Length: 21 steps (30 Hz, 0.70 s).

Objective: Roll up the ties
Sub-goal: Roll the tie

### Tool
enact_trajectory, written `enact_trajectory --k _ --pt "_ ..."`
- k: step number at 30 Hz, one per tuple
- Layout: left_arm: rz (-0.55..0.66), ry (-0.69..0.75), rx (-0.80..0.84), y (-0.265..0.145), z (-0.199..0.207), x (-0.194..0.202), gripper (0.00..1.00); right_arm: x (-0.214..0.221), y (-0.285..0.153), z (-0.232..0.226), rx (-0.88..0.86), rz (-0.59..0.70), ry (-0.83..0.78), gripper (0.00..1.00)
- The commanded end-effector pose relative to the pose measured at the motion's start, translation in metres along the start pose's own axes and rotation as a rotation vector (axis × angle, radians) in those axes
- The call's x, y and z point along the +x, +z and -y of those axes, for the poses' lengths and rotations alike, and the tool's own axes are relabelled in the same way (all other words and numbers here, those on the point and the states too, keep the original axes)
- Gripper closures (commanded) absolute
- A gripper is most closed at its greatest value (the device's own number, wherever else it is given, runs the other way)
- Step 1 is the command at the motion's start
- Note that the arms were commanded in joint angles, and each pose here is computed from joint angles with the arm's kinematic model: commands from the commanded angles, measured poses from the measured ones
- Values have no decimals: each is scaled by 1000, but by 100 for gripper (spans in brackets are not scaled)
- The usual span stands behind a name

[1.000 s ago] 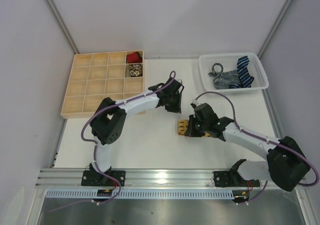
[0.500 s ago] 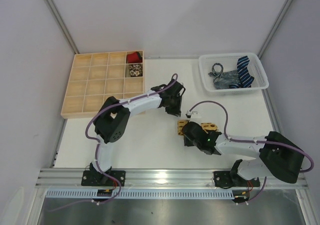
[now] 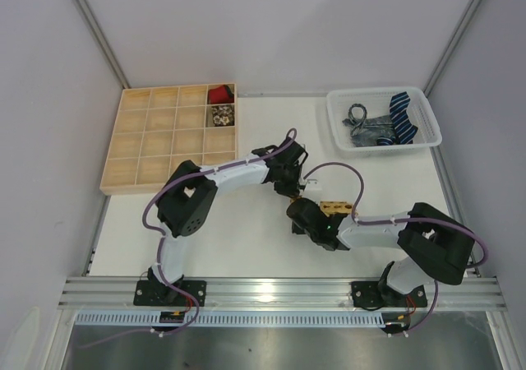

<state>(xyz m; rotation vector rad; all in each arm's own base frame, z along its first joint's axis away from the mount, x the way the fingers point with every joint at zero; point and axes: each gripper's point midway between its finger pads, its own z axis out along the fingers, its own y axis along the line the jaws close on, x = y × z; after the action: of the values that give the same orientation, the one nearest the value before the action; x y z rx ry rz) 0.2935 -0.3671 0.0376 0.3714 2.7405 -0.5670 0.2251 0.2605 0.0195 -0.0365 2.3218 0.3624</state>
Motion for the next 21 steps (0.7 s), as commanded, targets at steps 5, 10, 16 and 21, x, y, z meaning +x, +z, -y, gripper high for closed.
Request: enact_trajectory --k 5,10,16,21 --pt "21 7 -2 -9 1 -1 78 -13 -9 -5 -19 14 18 100" --pt "118 2 -78 -35 -17 -41 54 -3 -47 7 -74 -13 -20 100" --pt "192 -18 -149 -65 -45 -65 41 -41 -90 20 -134 55 -4 100" --pt "197 -43 -84 -77 -45 -43 23 -68 -84 28 -198 -39 31 100"
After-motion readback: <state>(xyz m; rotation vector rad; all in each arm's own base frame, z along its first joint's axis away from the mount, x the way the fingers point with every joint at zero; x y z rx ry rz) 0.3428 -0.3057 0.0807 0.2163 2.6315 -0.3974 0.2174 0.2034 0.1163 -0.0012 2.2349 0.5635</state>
